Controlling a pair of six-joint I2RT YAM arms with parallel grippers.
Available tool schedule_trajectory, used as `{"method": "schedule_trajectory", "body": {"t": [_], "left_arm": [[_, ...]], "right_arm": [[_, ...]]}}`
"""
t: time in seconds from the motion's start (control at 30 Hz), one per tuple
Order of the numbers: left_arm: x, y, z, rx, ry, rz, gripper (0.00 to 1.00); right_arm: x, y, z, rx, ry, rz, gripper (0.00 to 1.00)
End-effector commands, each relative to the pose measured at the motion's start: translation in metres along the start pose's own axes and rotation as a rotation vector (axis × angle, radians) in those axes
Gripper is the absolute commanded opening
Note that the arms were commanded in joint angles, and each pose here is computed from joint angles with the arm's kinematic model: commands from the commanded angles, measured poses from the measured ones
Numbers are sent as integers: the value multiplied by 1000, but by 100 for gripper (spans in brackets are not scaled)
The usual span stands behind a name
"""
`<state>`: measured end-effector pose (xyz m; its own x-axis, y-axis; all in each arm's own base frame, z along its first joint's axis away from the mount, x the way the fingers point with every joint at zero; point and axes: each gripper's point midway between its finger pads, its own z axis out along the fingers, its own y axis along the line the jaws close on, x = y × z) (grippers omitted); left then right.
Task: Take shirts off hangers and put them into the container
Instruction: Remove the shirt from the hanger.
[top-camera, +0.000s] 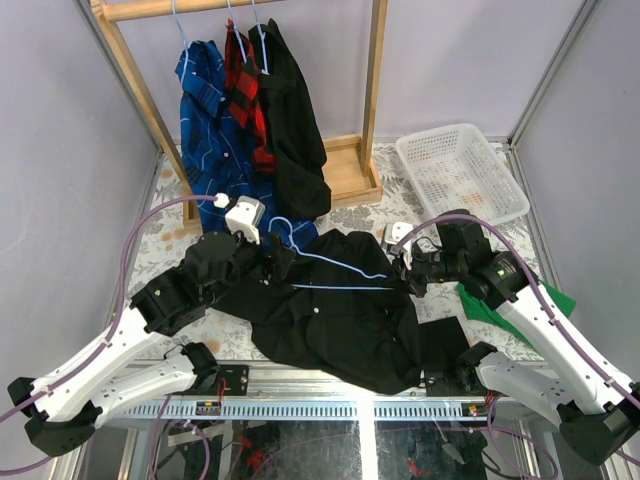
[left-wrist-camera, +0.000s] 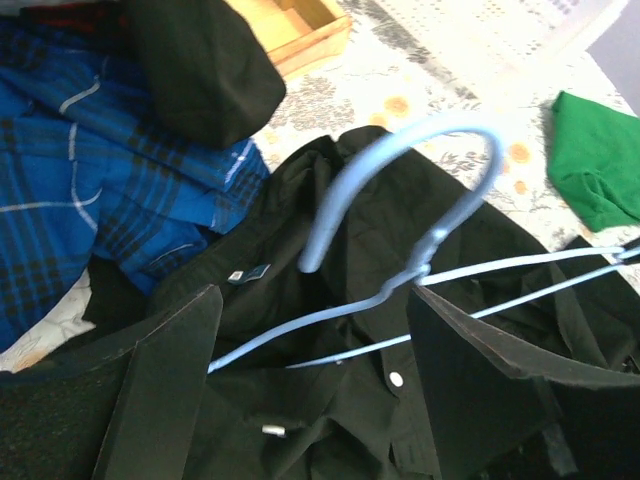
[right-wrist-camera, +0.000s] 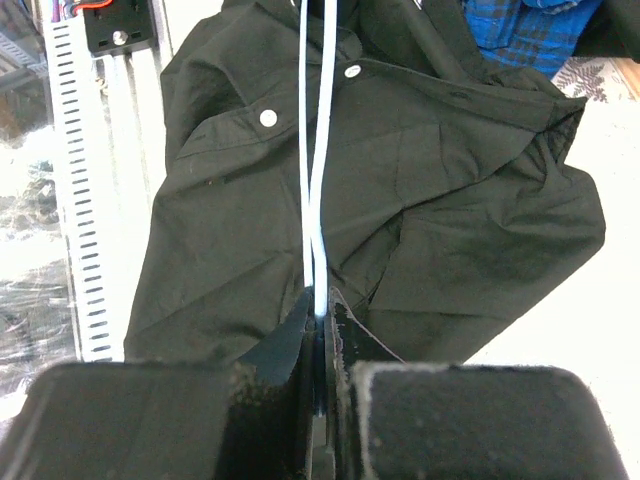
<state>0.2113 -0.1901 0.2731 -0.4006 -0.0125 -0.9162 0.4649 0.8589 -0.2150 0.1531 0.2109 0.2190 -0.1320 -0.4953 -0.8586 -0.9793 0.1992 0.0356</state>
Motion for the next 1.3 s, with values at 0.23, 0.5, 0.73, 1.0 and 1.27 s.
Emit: {"method": "schedule_trajectory", "body": {"t": [0.23, 0.5, 0.73, 1.0, 1.27], "left_arm": [[21, 52, -9, -290, -26, -163, 75], [59, 73, -4, -447, 31, -313, 72], [64, 89, -3, -572, 8, -352, 32], [63, 118, -28, -749, -39, -365, 7], [59, 101, -17, -596, -29, -300, 1]], "right_arm": [[-25, -23, -25, 197, -41, -30, 0], [-44, -5, -46, 180, -98, -101, 0], [-43, -10, -66, 280, -88, -164, 0], [-36, -8, -102, 390, -11, -253, 0], [-54, -31, -149, 680, -75, -296, 0]]}}
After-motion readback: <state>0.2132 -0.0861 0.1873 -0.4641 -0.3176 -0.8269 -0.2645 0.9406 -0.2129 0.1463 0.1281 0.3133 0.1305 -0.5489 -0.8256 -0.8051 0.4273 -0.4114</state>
